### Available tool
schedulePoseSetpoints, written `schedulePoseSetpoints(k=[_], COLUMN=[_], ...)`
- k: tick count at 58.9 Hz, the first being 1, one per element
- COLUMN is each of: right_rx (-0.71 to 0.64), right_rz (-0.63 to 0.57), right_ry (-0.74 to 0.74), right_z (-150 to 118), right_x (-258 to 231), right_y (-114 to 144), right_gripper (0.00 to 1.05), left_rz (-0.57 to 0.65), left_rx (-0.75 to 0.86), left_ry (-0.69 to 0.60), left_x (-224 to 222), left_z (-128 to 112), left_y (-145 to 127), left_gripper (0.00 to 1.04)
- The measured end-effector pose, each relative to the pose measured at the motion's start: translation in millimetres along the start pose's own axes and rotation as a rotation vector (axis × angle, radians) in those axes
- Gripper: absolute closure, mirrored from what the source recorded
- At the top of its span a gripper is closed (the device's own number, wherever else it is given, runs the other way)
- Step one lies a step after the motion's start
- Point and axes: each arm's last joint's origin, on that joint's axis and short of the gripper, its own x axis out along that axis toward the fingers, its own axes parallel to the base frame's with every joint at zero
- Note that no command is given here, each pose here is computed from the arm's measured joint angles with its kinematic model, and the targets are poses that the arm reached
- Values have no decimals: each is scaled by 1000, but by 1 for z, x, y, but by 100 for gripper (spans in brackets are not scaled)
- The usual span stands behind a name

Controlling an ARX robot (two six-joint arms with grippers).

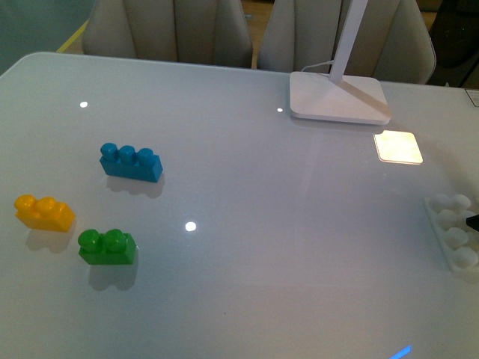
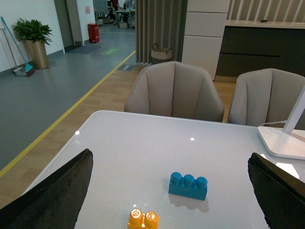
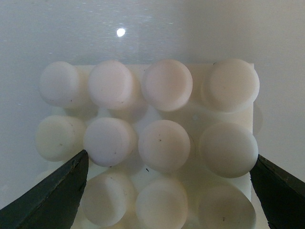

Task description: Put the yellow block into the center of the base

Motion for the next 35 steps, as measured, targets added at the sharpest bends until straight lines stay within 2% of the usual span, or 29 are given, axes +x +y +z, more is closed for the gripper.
schedulePoseSetpoints(k=[18, 35], right_rx=[-5, 44], right_rz=[42, 43], right_ry=[-7, -25], right_z=[-2, -3], right_x=[14, 25], right_y=[59, 110], right_gripper=[9, 9], left_rz=[0, 0], left_rx=[0, 0], left_ry=[0, 0], left_x=[0, 0], left_z=[0, 0], left_y=[0, 0], left_gripper=[7, 7])
